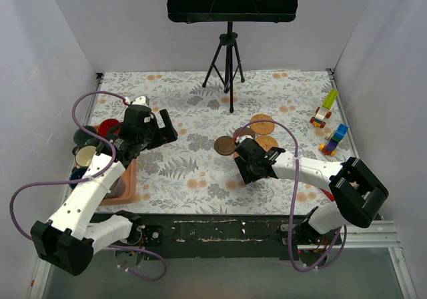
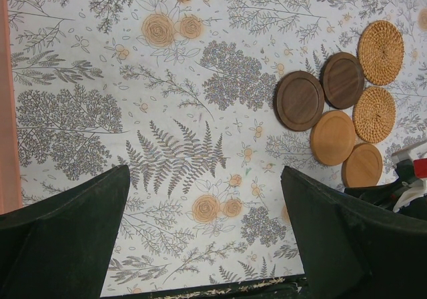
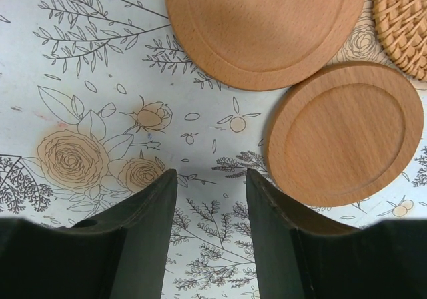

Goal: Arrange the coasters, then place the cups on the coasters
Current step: Pick up the cup from the tray.

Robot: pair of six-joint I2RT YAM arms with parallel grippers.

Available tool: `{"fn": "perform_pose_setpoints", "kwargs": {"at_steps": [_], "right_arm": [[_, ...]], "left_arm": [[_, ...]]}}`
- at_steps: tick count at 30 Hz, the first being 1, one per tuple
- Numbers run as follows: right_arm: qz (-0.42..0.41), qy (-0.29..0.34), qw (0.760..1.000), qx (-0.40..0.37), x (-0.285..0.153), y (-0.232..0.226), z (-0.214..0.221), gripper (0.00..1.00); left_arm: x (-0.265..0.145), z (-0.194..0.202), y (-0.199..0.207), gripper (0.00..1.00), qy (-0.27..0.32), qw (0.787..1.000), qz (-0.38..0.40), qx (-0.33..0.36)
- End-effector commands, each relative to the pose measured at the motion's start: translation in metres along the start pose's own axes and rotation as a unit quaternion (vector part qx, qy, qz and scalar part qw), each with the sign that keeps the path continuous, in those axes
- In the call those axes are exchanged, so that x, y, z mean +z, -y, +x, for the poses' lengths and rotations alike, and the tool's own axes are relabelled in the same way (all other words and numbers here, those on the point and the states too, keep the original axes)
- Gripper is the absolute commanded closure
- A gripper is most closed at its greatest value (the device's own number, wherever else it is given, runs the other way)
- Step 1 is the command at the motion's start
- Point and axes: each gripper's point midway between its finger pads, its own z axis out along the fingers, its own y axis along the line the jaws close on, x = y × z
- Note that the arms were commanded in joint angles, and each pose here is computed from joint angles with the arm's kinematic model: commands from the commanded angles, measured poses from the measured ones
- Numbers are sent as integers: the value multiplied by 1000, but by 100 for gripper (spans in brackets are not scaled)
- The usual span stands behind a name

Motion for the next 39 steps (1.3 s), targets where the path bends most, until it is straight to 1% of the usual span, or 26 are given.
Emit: {"fn": "perform_pose_setpoints", "kwargs": {"at_steps": [1, 32, 39], "right_arm": [[26, 2, 1000, 13, -1, 10, 0, 47], [77, -3, 996, 37, 5, 35, 5, 47], [69, 3, 997, 37, 4, 34, 2, 47]], "left_arm": [[-10, -11, 6, 2, 20, 1000, 13, -2], [-12, -12, 6, 2, 21, 1000, 14, -3], [-12, -11, 6, 2, 21, 1000, 13, -2]]}}
